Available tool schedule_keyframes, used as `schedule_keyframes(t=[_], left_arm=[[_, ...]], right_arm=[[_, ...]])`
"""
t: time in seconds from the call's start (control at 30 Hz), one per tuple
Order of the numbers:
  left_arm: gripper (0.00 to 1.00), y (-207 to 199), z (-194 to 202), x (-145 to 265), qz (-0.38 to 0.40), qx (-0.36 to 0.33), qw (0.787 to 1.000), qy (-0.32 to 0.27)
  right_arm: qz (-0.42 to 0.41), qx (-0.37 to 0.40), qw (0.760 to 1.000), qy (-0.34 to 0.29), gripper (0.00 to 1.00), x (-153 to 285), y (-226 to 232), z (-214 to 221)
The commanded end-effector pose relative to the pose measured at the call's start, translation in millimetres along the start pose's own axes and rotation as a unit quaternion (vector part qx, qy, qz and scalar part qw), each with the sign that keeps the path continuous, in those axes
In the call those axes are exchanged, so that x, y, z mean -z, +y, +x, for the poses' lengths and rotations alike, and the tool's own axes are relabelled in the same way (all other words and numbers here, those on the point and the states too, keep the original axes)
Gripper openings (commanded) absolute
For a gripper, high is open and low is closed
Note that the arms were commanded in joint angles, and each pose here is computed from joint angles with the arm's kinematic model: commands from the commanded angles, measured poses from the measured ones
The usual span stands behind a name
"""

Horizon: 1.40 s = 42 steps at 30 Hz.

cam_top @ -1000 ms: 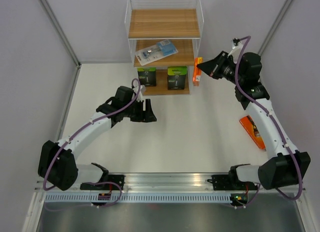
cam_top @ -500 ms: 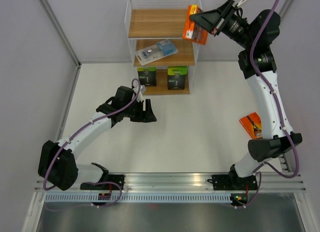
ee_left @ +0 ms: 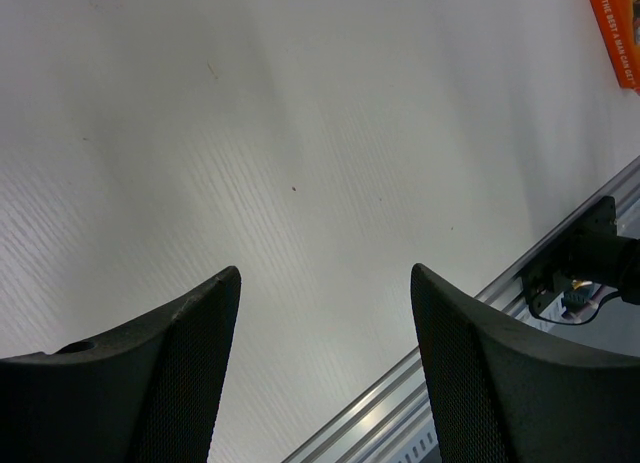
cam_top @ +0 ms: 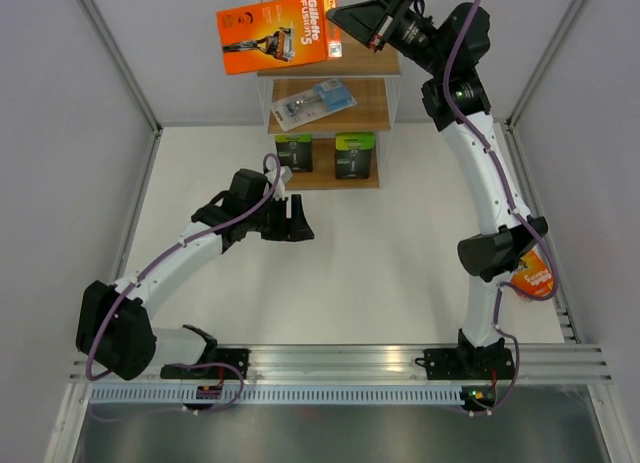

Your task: Place and organize the shaving razors onto the shelf

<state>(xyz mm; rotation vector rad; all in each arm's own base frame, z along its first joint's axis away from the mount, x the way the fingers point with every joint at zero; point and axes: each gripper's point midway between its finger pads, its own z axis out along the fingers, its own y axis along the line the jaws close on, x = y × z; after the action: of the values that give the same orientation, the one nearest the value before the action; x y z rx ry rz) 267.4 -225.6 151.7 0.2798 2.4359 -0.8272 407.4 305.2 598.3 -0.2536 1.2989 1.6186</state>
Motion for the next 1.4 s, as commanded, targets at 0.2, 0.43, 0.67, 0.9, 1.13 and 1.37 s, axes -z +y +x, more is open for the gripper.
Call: schedule_keyframes(t=[0.2,0.43,0.67,0.9,1.13,1.37], left_arm=[[0.74,-12.4,-14.7,9.4,0.019,-0.017,0.999,-0.024],[0.74,-9.5,-12.0,9.7,0.013,-0.013,1.000,-0.025],[0.74,-12.6,-15.4,7.0,0.020,-0.008,0.999,-0.026],[0.74,-16.4,-15.5,4.3,0.031,-0.002,0.999,-0.023],[0.74,-17.6,-18.7,5.7,0.032,-0.002,0.999,-0.030],[0.74,-21.3,-25.1,9.0,0.036,-0.004,0.998,-0.041]], right_arm=[[0.151,0.059,0.983,-0.089,0.01,10.9,-83.9,-22.1],[0.214,0.064,0.967,-0.125,0.00,27.0,-97.7,-33.0],[0.280,0.096,0.935,-0.198,0.01,62.8,-80.7,-61.2],[0.282,0.065,0.929,-0.230,0.01,81.2,-82.4,-54.3],[0.300,0.007,0.895,-0.329,0.00,110.8,-93.9,-57.9],[0.332,-0.047,0.853,-0.400,0.01,119.6,-102.7,-45.6]])
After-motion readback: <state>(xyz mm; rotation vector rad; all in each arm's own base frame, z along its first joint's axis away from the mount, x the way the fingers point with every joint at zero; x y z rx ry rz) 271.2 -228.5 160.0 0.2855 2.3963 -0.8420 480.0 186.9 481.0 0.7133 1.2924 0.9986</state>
